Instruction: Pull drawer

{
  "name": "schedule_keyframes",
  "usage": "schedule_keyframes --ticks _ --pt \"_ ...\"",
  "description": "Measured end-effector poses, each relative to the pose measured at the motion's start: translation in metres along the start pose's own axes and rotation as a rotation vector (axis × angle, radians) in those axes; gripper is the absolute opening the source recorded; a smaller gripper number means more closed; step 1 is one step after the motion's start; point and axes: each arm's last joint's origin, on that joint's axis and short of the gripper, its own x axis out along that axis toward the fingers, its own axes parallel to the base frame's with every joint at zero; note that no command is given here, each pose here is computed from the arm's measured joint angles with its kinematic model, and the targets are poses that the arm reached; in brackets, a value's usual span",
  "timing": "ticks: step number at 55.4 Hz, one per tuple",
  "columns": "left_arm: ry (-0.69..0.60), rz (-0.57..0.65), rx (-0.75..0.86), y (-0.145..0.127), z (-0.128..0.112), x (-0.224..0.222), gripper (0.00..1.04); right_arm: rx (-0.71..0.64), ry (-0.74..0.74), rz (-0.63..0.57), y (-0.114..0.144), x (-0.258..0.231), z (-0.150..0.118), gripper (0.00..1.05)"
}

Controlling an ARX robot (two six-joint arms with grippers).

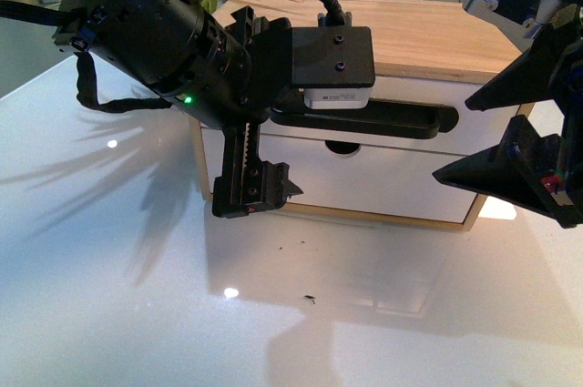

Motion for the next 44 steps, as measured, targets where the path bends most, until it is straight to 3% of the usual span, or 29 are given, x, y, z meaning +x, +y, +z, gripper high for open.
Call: schedule_keyframes --ticks 44 --pt "0.011 -0.032 0.026 -0.001 -0.007 0.010 0.97 -0.033 0.009 0.024 -0.008 0.034 0.006 0.96"
